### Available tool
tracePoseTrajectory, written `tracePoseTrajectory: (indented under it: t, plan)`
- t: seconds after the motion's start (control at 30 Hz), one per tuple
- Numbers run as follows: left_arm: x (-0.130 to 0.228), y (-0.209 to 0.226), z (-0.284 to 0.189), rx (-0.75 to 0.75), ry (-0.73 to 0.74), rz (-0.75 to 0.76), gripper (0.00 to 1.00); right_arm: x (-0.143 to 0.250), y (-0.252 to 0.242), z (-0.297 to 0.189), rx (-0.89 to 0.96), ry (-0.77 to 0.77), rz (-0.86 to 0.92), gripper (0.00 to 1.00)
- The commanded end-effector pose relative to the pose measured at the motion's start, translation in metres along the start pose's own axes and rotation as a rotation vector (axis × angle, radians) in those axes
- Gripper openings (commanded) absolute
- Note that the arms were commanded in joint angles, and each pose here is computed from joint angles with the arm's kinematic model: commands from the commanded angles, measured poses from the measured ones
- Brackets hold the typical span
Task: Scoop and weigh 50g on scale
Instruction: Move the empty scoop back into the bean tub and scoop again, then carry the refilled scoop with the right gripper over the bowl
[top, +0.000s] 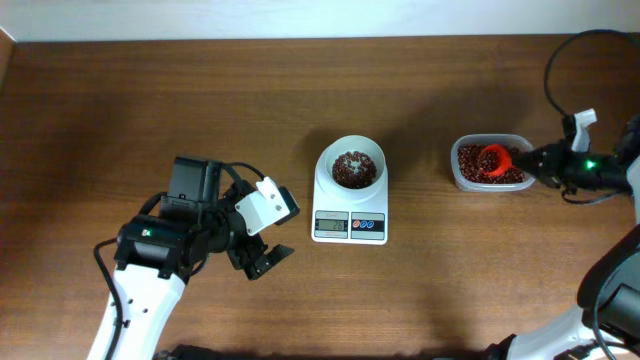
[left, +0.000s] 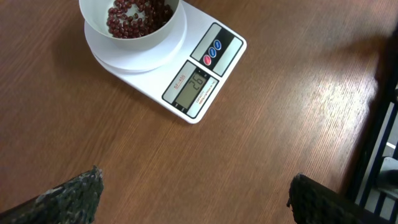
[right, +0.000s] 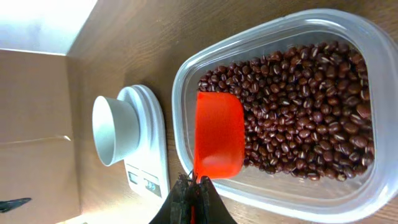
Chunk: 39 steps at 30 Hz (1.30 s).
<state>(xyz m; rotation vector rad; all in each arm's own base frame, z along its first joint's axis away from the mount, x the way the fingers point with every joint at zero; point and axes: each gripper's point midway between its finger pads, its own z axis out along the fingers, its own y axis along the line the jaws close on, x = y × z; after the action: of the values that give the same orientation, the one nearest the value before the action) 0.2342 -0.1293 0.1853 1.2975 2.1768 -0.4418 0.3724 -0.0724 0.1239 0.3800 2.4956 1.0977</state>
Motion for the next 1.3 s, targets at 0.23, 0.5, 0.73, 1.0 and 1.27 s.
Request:
tracePoseTrajectory:
  t: [0.23, 0.5, 0.73, 1.0, 1.27]
  plan:
    - [-0.007, 0.001, -0.004, -0.002, -0.024, 0.019, 0.99, -0.006, 0.005, -0.03, -0.165, -0.091, 0.106, 0.04]
    - [-0.007, 0.001, -0.004, -0.002, -0.024, 0.019, 0.99, -0.014, 0.046, -0.042, -0.41, -0.139, 0.134, 0.04]
    - [-0.007, 0.001, -0.004, -0.002, -0.024, 0.019, 0.99, 0.002, 0.093, 0.001, -0.474, 0.0, 0.052, 0.04]
    - [-0.007, 0.001, -0.004, -0.002, -0.024, 0.019, 0.99, 0.043, 0.156, 0.062, -0.532, 0.201, -0.128, 0.04]
    - [-0.007, 0.001, -0.004, -0.002, -0.024, 0.019, 0.99, 0.066, 0.191, 0.096, -0.567, 0.278, -0.279, 0.04]
